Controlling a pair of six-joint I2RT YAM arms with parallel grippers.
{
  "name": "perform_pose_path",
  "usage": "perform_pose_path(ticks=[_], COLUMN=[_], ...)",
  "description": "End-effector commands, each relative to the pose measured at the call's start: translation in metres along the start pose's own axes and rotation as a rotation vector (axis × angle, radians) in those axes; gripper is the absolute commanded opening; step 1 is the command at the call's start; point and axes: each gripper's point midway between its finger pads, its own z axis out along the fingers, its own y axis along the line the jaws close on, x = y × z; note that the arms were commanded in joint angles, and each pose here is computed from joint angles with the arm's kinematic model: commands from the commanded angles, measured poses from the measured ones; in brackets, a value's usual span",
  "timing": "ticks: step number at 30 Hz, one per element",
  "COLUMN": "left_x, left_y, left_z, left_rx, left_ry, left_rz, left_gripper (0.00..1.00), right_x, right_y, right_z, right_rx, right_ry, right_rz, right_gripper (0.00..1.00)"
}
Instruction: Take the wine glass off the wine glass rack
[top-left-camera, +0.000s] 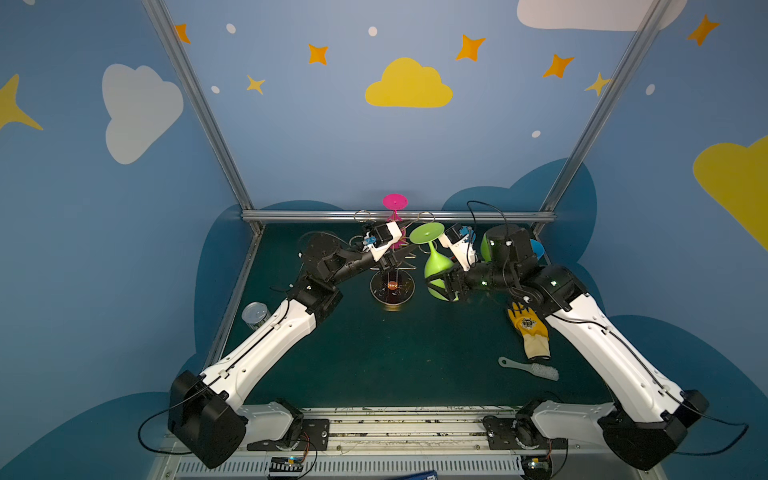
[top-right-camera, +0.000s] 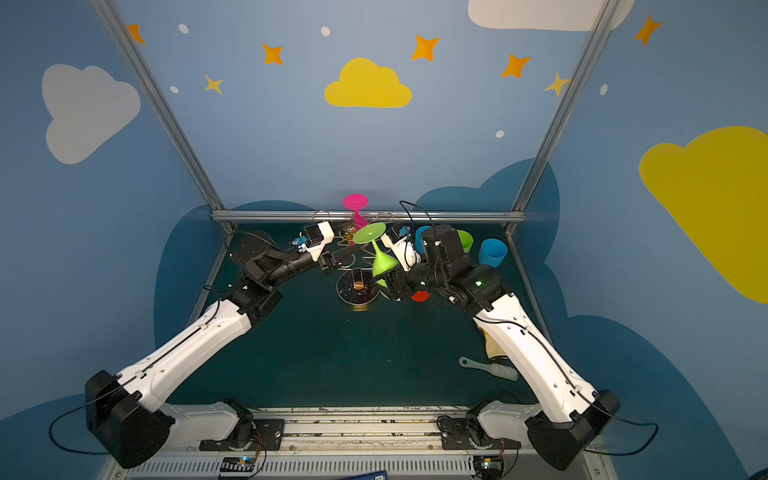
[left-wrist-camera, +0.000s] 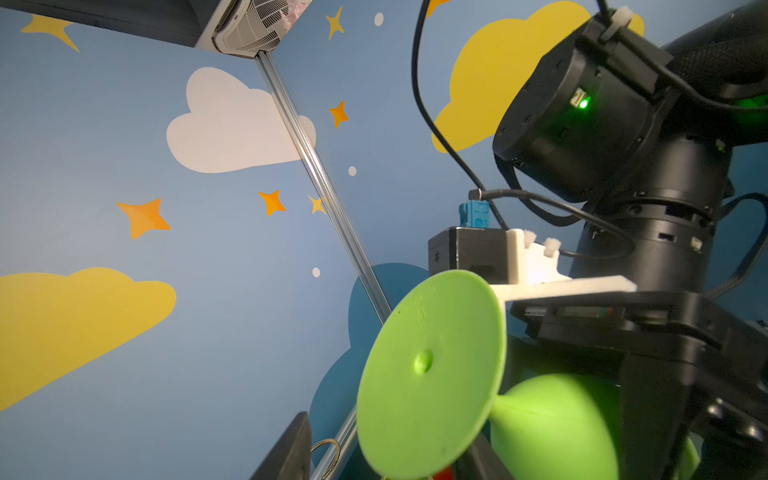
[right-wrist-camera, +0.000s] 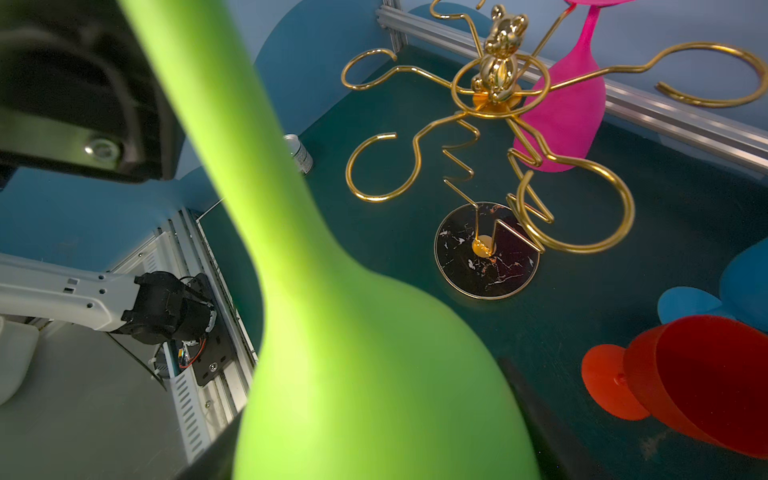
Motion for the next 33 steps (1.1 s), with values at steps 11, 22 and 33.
perform_pose_path(ticks=[11, 22, 33], left_x=[-0.007, -0.004, 0.021], left_y=[-0.002, 0.01, 0.027], left_z=[0.002, -0.001, -0.004], left_rx=[0.018, -0.063, -0.169], left_ry=[-0.013, 0.008, 0.108], left_rz=[0.017, -0.058, -0.354], left_gripper=[0.19, 0.03, 0.03], right_x=[-0.007, -0.017, -0.053], right_y=[0.015, 0.013, 0.003], right_z=[0.008, -0.001, -0.052], right_rx=[-0.029, -0.022, -0.129], right_ry=[0.032, -0.049, -0.356], right_rz=[-0.01, 0.0, 0.068], right_gripper=[0.2, 0.77, 0.87])
